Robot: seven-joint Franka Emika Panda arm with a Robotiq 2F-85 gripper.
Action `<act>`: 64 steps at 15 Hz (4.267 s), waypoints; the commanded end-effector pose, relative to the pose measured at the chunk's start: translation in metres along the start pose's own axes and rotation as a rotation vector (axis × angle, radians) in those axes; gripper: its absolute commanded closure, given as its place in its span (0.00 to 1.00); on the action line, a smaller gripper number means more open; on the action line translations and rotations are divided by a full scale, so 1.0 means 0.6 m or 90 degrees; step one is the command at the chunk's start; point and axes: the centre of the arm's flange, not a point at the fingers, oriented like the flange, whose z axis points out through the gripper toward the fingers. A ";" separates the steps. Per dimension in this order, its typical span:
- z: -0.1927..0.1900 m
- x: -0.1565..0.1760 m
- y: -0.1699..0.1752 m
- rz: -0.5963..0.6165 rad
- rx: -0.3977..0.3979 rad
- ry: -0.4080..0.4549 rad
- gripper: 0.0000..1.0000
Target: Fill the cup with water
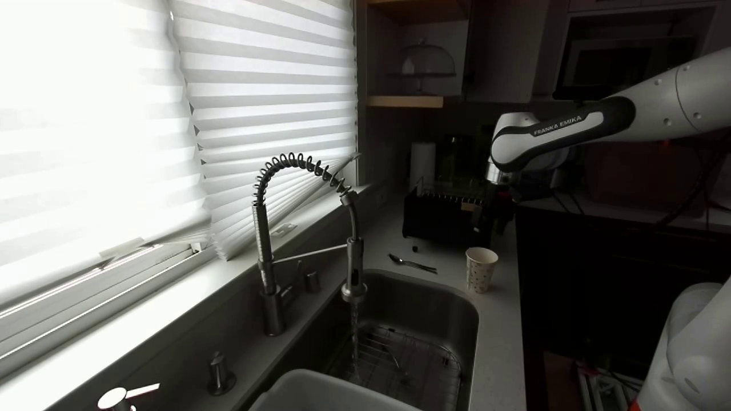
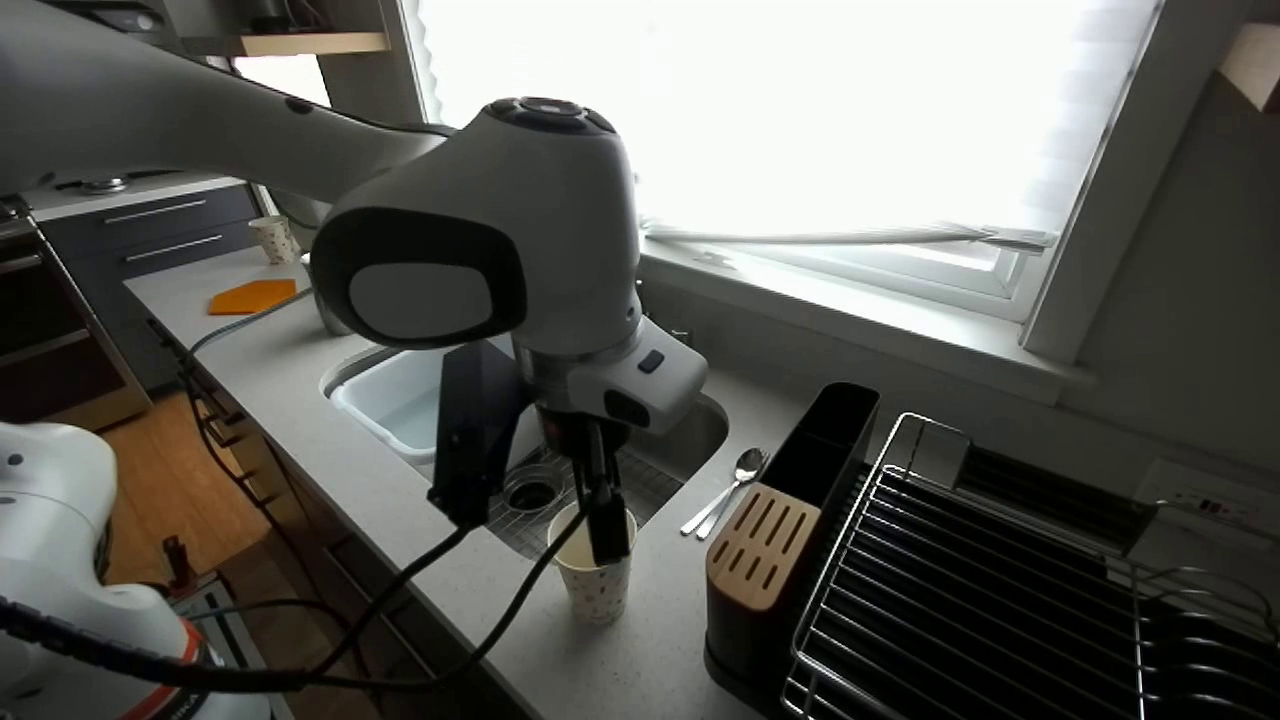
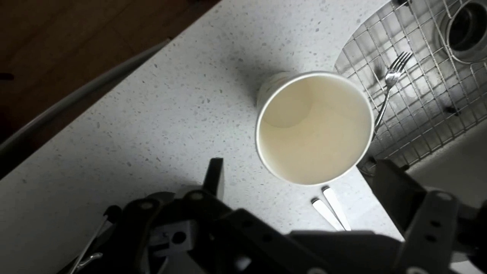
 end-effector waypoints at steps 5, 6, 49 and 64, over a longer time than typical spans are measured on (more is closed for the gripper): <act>0.099 0.024 0.046 -0.036 0.009 0.001 0.00; 0.108 0.026 0.045 -0.042 0.008 -0.004 0.00; 0.177 0.006 -0.562 -0.400 0.160 0.089 1.00; 0.196 0.015 -0.623 -0.412 0.203 0.092 1.00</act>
